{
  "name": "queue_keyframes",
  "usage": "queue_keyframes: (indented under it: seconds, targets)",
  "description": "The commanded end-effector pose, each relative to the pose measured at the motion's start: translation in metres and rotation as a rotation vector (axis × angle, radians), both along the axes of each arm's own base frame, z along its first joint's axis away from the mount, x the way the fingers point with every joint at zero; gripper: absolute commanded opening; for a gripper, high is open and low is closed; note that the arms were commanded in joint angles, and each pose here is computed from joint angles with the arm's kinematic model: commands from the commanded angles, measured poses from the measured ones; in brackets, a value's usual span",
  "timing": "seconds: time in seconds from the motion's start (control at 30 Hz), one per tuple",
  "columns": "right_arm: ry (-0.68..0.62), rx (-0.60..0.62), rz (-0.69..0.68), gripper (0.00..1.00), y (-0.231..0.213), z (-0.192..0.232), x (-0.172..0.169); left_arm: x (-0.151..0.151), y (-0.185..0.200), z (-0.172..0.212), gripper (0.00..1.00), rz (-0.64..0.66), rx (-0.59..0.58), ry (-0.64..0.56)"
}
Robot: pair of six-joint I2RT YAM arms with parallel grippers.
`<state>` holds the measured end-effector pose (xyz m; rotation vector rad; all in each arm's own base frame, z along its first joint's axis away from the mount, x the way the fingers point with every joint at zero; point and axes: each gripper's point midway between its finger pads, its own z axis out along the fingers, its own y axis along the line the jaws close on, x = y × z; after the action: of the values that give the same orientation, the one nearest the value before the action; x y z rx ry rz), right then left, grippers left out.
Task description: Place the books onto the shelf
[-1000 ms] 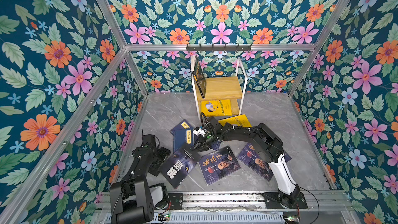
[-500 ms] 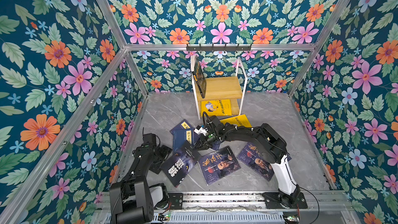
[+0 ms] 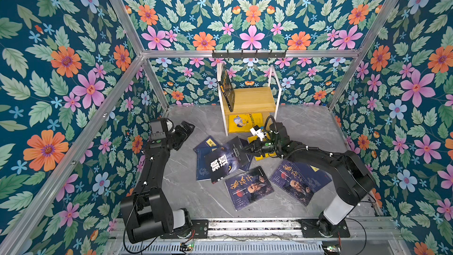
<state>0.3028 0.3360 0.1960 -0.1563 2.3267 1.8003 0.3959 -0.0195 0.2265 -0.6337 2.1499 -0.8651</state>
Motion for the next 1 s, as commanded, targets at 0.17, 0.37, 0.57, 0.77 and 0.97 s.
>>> queue_keyframes:
  seconds: [0.17, 0.37, 0.57, 0.77, 0.97]
  targets:
    - [-0.285, 0.205, -0.301, 0.0, -0.053, 0.11, 0.023, 0.008, -0.064, 0.072, 1.0, -0.328, -0.159, -0.359]
    - [-0.351, 0.31, -0.393, 0.0, -0.079, 0.15, 0.02, -0.005, -0.101, 0.089, 1.0, -0.493, -0.271, -0.476]
    - [-0.381, 0.346, -0.396, 0.0, -0.084, 0.173, 0.017, -0.045, -0.151, 0.118, 1.0, -0.725, -0.381, -0.622]
    - [-0.395, 0.367, -0.391, 0.0, -0.087, 0.184, 0.013, -0.038, -0.162, 0.093, 1.0, -0.705, -0.398, -0.533]
    - [-0.384, 0.376, -0.365, 0.0, -0.085, 0.184, 0.011, -0.046, -0.181, 0.097, 1.0, -0.772, -0.411, -0.534]
